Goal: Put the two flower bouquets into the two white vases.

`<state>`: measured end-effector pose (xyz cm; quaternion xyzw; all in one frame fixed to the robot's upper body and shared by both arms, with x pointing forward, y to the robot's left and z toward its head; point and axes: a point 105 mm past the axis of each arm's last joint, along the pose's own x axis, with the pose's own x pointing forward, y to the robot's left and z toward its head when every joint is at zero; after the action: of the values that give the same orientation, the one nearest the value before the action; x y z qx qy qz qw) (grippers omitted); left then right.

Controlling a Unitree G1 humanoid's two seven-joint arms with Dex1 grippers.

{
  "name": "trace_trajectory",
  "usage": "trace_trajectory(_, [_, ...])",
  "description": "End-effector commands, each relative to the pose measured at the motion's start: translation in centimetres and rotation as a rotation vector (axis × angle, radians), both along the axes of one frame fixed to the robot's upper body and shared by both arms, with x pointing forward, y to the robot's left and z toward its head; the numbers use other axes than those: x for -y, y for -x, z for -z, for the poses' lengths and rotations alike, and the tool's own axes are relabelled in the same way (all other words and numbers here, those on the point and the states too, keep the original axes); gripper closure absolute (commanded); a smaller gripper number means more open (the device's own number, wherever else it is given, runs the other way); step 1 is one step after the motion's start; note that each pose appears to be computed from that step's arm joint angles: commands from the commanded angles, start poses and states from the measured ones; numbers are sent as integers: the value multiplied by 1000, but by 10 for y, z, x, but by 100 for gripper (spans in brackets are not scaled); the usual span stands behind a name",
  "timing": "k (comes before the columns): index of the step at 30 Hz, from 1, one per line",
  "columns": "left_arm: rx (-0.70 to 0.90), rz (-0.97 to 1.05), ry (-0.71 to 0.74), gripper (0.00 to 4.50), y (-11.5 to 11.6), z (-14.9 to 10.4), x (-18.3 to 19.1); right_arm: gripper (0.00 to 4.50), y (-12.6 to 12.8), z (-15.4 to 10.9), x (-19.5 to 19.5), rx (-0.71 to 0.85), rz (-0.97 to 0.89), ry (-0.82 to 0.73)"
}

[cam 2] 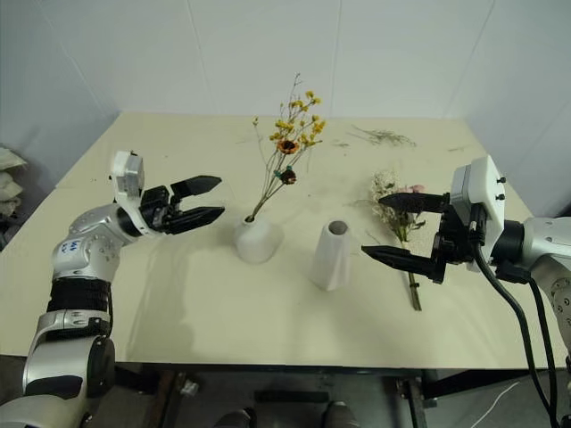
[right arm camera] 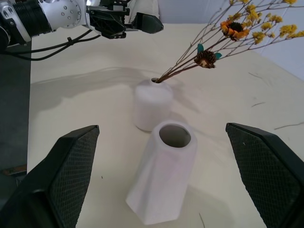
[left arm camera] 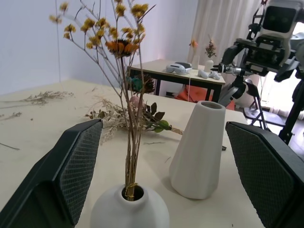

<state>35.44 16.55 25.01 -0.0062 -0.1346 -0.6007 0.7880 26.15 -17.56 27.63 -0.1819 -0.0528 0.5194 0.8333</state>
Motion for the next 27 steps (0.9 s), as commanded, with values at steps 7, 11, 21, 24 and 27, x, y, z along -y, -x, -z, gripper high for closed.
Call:
trace_trajectory(7, [87,-46,-38,8,-12,-7,7,0,2,-3,-1,26,23,0])
trace_trajectory(11, [101,-76,-31,8,-15,-9,0,0,4,-1,2,22,45,-2])
trace_trajectory(21, [243,-64,96,8,3,-48,-39,0,-15,36,34,-96,305,83])
trace_trajectory(24, [238,-25,70,8,13,-45,-42,0,-24,48,44,-135,391,128])
trace_trajectory(27, [262,38,68,8,28,-45,-47,0,-37,54,51,-156,458,139])
